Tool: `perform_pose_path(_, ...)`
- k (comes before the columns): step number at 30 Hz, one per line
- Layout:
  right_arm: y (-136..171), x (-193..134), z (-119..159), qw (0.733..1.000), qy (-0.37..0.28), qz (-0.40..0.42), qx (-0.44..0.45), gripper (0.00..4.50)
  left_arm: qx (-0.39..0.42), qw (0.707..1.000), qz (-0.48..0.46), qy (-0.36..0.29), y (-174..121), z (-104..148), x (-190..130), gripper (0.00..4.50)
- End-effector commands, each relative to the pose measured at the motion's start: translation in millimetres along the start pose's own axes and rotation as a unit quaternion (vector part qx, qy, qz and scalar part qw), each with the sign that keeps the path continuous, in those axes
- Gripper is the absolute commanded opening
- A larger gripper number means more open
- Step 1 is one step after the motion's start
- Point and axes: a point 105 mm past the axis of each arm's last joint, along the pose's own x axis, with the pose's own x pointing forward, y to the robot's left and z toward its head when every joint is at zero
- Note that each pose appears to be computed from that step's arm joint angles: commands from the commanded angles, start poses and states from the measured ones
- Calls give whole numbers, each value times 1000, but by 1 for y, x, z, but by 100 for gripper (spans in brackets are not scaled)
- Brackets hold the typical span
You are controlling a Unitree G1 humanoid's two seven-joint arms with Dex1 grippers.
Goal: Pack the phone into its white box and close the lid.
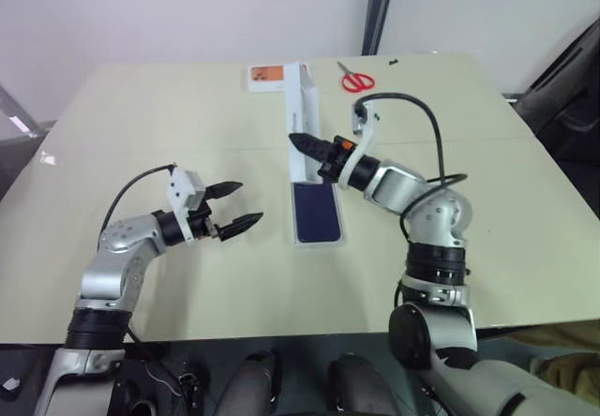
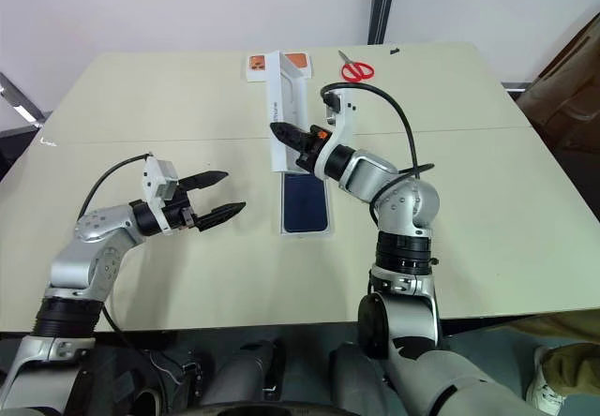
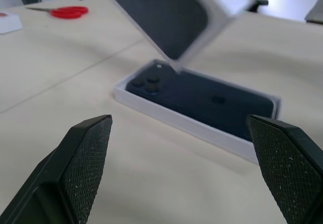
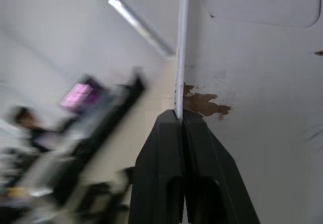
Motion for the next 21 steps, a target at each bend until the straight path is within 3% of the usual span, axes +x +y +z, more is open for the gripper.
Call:
perform_pose_path(1,23,-5,-5,996,5,65,64,5,16,999,13,-41,6,26,-4,450)
perform_pose_path(5,31,-11,-19,986,26,96,132,5,20,999,9,-43,5,31,-9,450)
perform_pose_path(9,29,-18,-51,978,82,91,172,5,23,999,-9,-31,-5,28,-13,450)
perform_pose_path(19,22,-12,-63,971,79,65,215,5,4,1000,-10,-19,-13,24,-21,450)
perform_pose_path(21,19,-9,-66,970,81,57,221,0,-6,1000,-7,-22,-12,24,-23,394)
